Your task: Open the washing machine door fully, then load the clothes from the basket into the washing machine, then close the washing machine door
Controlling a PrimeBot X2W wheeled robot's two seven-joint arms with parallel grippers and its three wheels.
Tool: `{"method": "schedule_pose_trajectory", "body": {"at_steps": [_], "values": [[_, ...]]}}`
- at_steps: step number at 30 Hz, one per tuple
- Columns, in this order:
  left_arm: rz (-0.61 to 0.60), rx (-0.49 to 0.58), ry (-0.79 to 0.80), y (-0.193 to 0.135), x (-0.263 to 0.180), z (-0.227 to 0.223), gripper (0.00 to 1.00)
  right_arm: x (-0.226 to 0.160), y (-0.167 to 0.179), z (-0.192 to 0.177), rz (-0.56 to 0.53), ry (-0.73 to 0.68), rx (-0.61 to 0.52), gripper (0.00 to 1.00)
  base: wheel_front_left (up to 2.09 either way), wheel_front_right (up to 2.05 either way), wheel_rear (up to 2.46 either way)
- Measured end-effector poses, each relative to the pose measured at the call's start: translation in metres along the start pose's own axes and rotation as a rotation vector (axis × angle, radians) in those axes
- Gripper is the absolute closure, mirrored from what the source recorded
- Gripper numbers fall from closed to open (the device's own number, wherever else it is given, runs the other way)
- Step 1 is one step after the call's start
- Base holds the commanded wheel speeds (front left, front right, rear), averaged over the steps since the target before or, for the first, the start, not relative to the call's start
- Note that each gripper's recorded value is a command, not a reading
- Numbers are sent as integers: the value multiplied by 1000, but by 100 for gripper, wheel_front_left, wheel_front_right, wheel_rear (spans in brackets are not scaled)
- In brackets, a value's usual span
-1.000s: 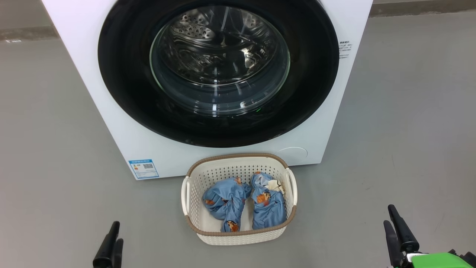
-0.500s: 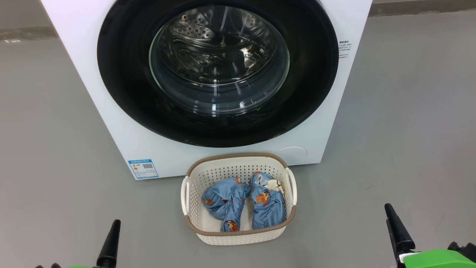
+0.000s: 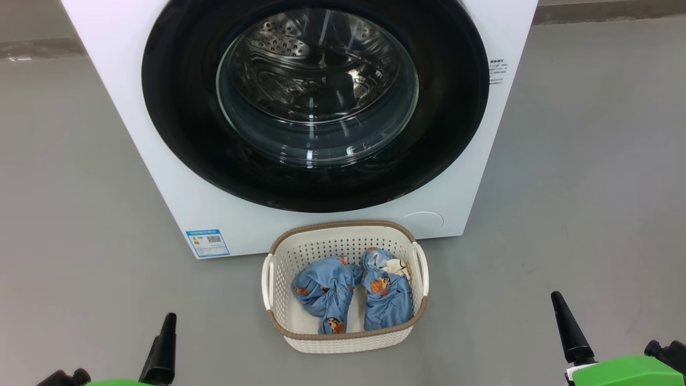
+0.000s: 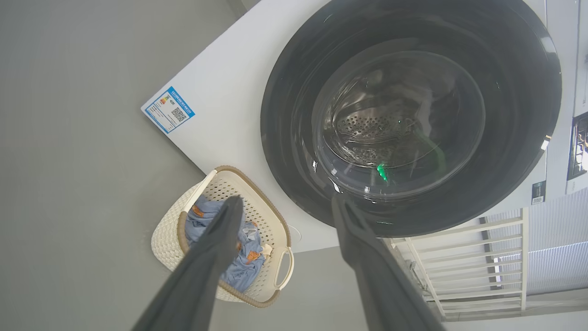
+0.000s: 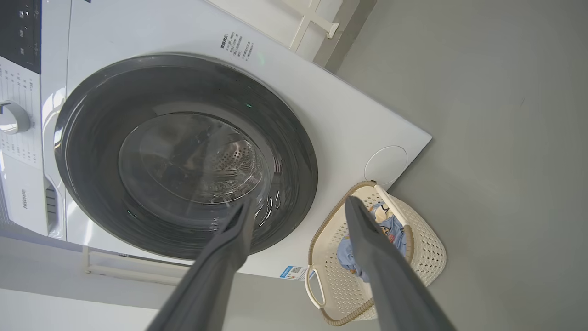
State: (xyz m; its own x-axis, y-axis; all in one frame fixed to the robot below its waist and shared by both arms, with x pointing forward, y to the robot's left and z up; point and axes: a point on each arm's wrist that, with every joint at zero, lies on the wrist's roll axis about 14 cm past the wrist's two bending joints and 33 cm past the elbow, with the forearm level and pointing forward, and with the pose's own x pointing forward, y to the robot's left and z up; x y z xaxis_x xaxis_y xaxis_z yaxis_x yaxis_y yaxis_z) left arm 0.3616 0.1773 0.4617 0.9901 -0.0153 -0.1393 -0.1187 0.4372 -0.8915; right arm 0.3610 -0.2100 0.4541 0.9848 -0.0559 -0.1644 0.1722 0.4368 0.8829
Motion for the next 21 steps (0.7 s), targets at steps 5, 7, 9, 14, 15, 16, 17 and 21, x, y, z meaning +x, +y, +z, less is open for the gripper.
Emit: {"method": "schedule_pose_trajectory", "body": {"at_steps": [5, 7, 9, 14, 15, 16, 17, 21], "values": [[-6, 49, -4, -1, -1, 1, 0, 0, 1, 2, 5, -5, -35, 0, 0, 0, 0], [-9, 78, -6, -2, -1, 1, 0, 0, 1, 2, 8, -5, -67, 0, 0, 0, 0], [-14, 98, -6, -3, -1, 1, 0, 0, 2, 3, 10, -7, -89, 0, 0, 0, 0], [-26, 160, -14, -7, -1, 1, 0, 0, 2, 2, 15, -7, -148, 0, 0, 0, 0], [-28, 170, -12, -7, -1, 1, 0, 0, 2, 2, 16, -5, -157, 0, 0, 0, 0], [-31, 186, -12, -8, -1, 1, 0, 0, 3, 2, 17, -7, -166, 0, 0, 0, 0], [-33, 200, -14, -8, -1, 1, 0, 0, 3, 2, 18, -6, -175, 0, 0, 0, 0], [-43, 247, -14, -11, -1, 0, 0, -1, 1, 0, 18, -1, -225, 0, 0, 0, 0]]}}
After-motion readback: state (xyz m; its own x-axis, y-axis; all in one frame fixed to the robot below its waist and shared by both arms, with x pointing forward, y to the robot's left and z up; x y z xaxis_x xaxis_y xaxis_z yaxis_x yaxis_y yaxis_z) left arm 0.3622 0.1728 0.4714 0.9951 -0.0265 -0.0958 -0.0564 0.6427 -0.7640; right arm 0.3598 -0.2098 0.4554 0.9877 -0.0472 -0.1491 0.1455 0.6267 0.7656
